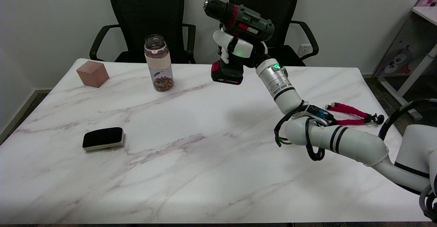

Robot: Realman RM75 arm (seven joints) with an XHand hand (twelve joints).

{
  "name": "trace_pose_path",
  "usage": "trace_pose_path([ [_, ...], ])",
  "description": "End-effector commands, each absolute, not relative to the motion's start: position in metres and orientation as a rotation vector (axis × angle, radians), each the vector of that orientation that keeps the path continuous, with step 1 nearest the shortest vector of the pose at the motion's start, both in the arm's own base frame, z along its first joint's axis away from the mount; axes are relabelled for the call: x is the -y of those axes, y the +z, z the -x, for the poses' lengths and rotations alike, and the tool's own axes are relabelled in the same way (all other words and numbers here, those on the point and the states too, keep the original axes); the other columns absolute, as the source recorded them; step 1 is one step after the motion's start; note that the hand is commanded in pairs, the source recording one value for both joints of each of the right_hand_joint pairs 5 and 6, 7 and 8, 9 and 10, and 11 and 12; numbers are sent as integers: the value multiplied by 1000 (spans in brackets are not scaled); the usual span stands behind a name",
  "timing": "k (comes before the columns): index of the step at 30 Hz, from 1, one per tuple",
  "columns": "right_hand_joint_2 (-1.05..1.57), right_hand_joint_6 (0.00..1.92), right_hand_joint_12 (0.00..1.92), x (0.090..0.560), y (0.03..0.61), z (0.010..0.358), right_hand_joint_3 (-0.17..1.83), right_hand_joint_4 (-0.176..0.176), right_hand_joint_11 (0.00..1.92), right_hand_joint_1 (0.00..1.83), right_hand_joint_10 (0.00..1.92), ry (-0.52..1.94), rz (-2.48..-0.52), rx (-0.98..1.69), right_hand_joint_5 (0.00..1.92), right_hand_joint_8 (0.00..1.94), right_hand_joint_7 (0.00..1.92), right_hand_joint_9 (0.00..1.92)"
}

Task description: Pick up the power screwdriver.

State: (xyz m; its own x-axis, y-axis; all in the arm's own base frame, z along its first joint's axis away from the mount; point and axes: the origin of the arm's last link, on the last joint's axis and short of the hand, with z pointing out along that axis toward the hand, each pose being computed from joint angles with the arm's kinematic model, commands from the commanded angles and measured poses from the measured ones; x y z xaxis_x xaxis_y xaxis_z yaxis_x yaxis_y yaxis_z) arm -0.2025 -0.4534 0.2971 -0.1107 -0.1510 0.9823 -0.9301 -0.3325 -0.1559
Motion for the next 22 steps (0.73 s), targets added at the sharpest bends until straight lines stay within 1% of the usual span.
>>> trace_pose_path([
  [1, 848, 1920, 1920, 439, 308, 179, 752, 176, 1920, 906, 1917, 1569, -1560, 1202, 1920, 1920, 1920, 1917],
  [16, 855, 1920, 1920, 425, 295, 170, 719, 176, 1920, 917, 1920, 1629, -1597, 1231, 1920, 1920, 1920, 1920],
  [22, 889, 1920, 1920, 418, 292, 162, 690, 176, 1920, 926, 1920, 1676, -1599, 1252, 1920, 1920, 1920, 1920],
])
